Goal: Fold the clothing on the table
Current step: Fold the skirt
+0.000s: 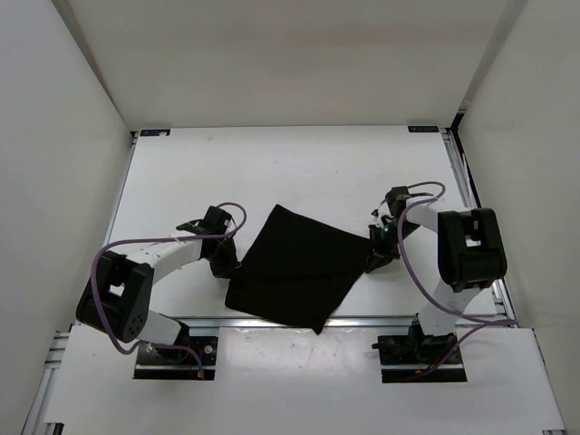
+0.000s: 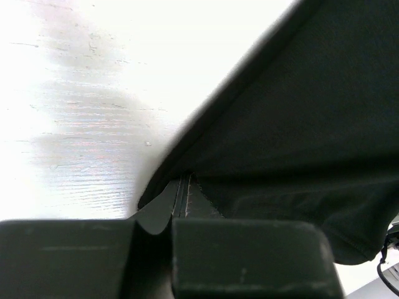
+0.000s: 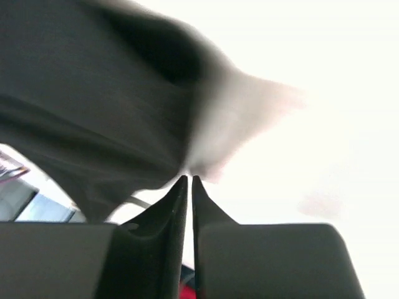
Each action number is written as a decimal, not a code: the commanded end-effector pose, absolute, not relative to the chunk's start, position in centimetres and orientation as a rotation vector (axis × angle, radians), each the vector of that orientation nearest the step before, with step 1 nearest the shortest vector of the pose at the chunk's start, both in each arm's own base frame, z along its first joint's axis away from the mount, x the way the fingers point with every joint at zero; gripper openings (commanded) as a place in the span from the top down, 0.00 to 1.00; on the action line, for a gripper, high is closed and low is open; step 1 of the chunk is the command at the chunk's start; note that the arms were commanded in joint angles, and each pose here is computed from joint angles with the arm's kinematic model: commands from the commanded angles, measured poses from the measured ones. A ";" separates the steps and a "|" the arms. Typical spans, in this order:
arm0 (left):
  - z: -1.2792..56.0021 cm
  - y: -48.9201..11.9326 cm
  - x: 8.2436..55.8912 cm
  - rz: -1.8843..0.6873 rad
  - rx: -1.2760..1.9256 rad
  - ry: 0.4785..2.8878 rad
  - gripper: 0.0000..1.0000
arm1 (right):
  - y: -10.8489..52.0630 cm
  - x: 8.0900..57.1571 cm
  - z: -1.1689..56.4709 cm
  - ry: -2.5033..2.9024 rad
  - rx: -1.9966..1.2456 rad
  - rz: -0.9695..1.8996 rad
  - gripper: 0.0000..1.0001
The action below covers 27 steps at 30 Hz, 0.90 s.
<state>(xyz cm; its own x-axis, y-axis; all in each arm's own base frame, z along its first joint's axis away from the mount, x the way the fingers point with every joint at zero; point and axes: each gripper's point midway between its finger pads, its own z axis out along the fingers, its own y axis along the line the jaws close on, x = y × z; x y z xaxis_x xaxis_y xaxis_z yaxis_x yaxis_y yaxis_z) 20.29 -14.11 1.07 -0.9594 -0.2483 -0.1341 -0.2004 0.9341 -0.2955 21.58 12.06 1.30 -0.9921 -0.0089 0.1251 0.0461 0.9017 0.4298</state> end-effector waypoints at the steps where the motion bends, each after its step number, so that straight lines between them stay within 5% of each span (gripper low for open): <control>1: -0.3 -11.5 19.2 -0.242 -0.351 2.955 1.00 | 9.3 21.5 2.1 -3.007 -0.017 -0.499 0.88; 5: -0.2 -12.1 19.6 -0.259 -0.334 2.957 1.00 | 11.3 22.7 5.0 -3.046 0.078 -0.550 0.70; 19: -0.3 -17.4 23.5 -0.347 -0.210 2.968 1.00 | 18.9 22.7 10.4 -3.054 0.195 -0.842 0.76; 27: -0.1 -17.1 30.7 -0.307 -0.302 2.890 1.00 | 20.3 20.7 10.5 -2.937 0.230 -0.931 0.68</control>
<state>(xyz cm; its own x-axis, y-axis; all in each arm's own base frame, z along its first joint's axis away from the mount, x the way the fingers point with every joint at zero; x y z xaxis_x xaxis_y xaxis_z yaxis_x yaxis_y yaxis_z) 26.47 -18.79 1.15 -0.9773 -0.1964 -0.0795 -0.1643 0.9393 -0.3011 21.66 19.45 9.30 -0.9901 -0.1402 -0.0106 -0.1246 0.8404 0.5275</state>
